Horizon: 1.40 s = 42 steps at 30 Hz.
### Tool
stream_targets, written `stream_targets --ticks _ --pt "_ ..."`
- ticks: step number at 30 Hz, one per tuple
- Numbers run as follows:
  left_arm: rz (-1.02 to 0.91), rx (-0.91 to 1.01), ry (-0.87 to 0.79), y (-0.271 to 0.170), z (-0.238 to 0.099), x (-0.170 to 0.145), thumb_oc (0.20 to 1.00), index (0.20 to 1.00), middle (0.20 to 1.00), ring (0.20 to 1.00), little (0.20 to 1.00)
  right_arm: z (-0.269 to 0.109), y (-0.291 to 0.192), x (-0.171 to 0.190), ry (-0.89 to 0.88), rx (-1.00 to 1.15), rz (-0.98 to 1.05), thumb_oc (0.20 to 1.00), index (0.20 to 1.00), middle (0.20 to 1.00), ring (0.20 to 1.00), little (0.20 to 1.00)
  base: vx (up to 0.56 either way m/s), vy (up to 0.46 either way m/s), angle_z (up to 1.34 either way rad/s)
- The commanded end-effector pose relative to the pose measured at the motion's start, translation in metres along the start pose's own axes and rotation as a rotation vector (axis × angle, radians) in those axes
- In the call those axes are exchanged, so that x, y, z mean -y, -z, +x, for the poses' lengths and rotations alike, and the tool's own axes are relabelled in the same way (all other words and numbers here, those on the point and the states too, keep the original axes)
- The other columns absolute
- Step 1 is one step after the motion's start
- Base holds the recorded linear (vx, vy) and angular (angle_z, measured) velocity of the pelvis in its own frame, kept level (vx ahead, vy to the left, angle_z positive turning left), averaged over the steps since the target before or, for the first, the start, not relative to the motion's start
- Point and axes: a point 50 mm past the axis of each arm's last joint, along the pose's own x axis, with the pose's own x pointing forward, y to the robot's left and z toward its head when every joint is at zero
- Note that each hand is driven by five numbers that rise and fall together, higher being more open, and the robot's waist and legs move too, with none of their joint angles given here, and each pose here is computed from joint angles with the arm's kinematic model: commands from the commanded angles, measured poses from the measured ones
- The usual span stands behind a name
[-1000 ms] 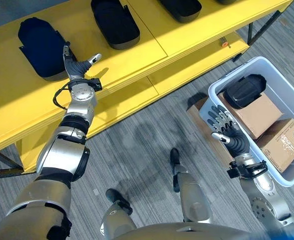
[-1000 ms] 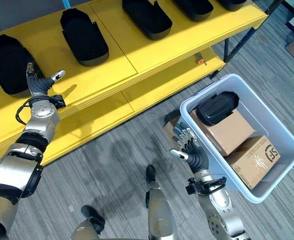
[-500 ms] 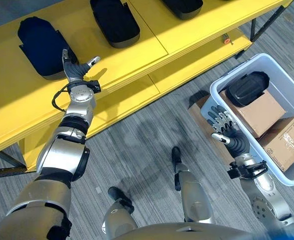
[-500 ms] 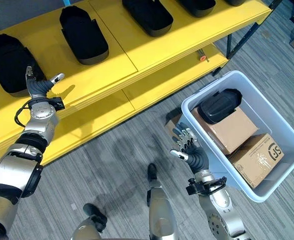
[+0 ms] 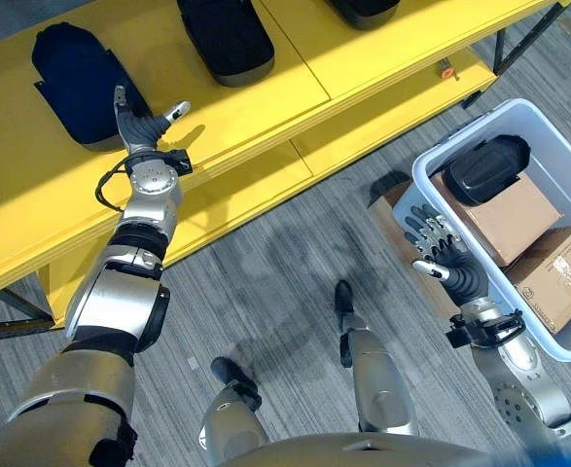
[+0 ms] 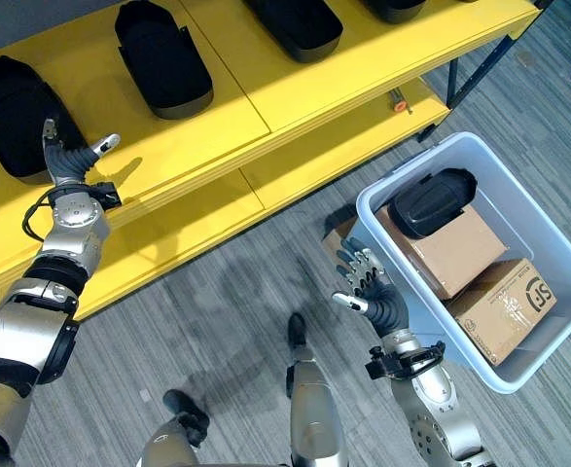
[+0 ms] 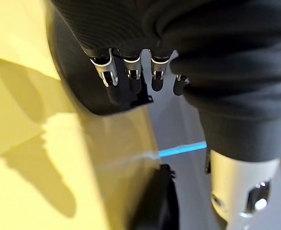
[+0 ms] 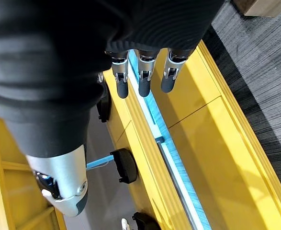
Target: Move parts from the plastic box to the shelf.
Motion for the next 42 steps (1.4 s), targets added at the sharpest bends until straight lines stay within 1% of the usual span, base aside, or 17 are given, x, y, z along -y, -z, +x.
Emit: stream_targets --ticks 1,12,15,18,19,21,22,23,24,25,28,29,32,34,37,40,42 --pt "0.025 0.171 -0.032 -0.031 0.009 -0.015 1.0 1.0 1.0 1.0 1.0 -0.001 -0.019 0.001 -0.013 0.096 0.002 1.0 1.0 1.0 1.0 1.0 0.0 0.0 0.0" --pt "0.013 0.27 0.041 -0.051 0.004 0.005 1.0 1.0 1.0 1.0 1.0 -0.002 -0.018 0.003 -0.007 0.09 0.002 1.0 1.0 1.0 1.0 1.0 0.0 0.001 0.03" --pt "-0.062 0.361 0.102 -0.07 -0.005 0.023 1.0 1.0 1.0 1.0 1.0 -0.001 -0.019 0.004 -0.003 0.092 -0.001 1.0 1.0 1.0 1.0 1.0 -0.01 -0.005 0.07" --pt "-0.211 0.443 0.215 -0.084 -0.03 0.044 1.0 1.0 1.0 1.0 1.0 0.002 -0.02 0.004 0.014 0.104 -0.005 1.0 1.0 1.0 1.0 1.0 -0.01 -0.017 0.13" --pt "-0.313 0.433 0.246 -0.082 -0.041 0.047 1.0 1.0 1.0 1.0 1.0 0.003 -0.021 0.004 0.022 0.114 -0.006 1.0 1.0 1.0 1.0 1.0 0.0 -0.021 0.2" --pt "-0.537 0.364 0.306 -0.062 -0.072 0.048 1.0 1.0 1.0 1.0 1.0 0.008 -0.022 0.001 0.041 0.135 -0.012 1.0 1.0 1.0 1.0 1.0 0.01 -0.04 0.06" --pt "-0.594 0.329 0.329 -0.051 -0.086 0.046 1.0 1.0 1.0 1.0 1.0 0.012 -0.022 -0.001 0.046 0.145 -0.018 1.0 1.0 1.0 1.0 1.0 0.01 -0.034 0.02" --pt "-0.593 0.327 0.329 -0.05 -0.086 0.045 1.0 1.0 1.0 1.0 1.0 0.012 -0.022 -0.001 0.046 0.144 -0.018 1.0 1.0 1.0 1.0 1.0 0.03 -0.029 0.02" --pt "-0.618 0.281 0.358 -0.034 -0.102 0.039 1.0 1.0 1.0 1.0 1.0 0.016 -0.024 -0.002 0.049 0.158 -0.028 1.0 1.0 1.0 1.0 1.0 0.03 -0.018 0.07" --pt "-0.617 0.279 0.357 -0.033 -0.103 0.039 1.0 1.0 1.0 1.0 1.0 0.015 -0.024 -0.002 0.049 0.156 -0.028 1.0 1.0 1.0 1.0 1.0 0.05 -0.036 0.07" --pt "-0.634 0.143 0.398 0.004 -0.13 0.018 1.0 1.0 1.0 1.0 1.0 0.018 -0.028 0.001 0.085 0.185 -0.055 1.0 1.0 1.0 1.0 1.0 0.04 -0.042 0.09" --pt "-0.634 0.142 0.398 0.005 -0.13 0.018 1.0 1.0 1.0 1.0 1.0 0.018 -0.028 0.001 0.085 0.183 -0.055 1.0 1.0 1.0 1.0 1.0 -0.02 -0.057 0.04" --pt "-0.64 0.055 0.419 0.028 -0.153 -0.011 1.0 1.0 1.0 1.0 1.0 0.016 -0.031 0.008 0.12 0.199 -0.094 1.0 1.0 1.0 1.0 1.0 0.02 -0.049 0.1" --pt "-0.6 0.024 0.446 0.036 -0.163 -0.022 1.0 1.0 1.0 1.0 1.0 0.015 -0.031 0.01 0.121 0.193 -0.117 1.0 1.0 1.0 1.0 1.0 0.01 -0.072 0.07" --pt "-0.625 -0.095 0.468 0.057 -0.185 -0.037 1.0 1.0 1.0 1.0 1.0 0.009 -0.026 0.018 0.134 0.147 -0.167 1.0 1.0 1.0 1.0 1.0 0.03 -0.099 -0.04" --pt "-0.714 -0.314 0.497 0.087 -0.22 -0.032 1.0 1.0 1.0 1.0 1.0 0.004 -0.012 0.022 0.153 0.072 -0.197 1.0 1.0 1.0 1.0 1.0 0.03 -0.163 -0.01" --pt "-0.766 -0.376 0.512 0.092 -0.23 -0.029 1.0 1.0 1.0 1.0 1.0 0.002 -0.012 0.021 0.141 0.065 -0.195 1.0 1.0 1.0 1.0 1.0 0.03 -0.156 -0.04"
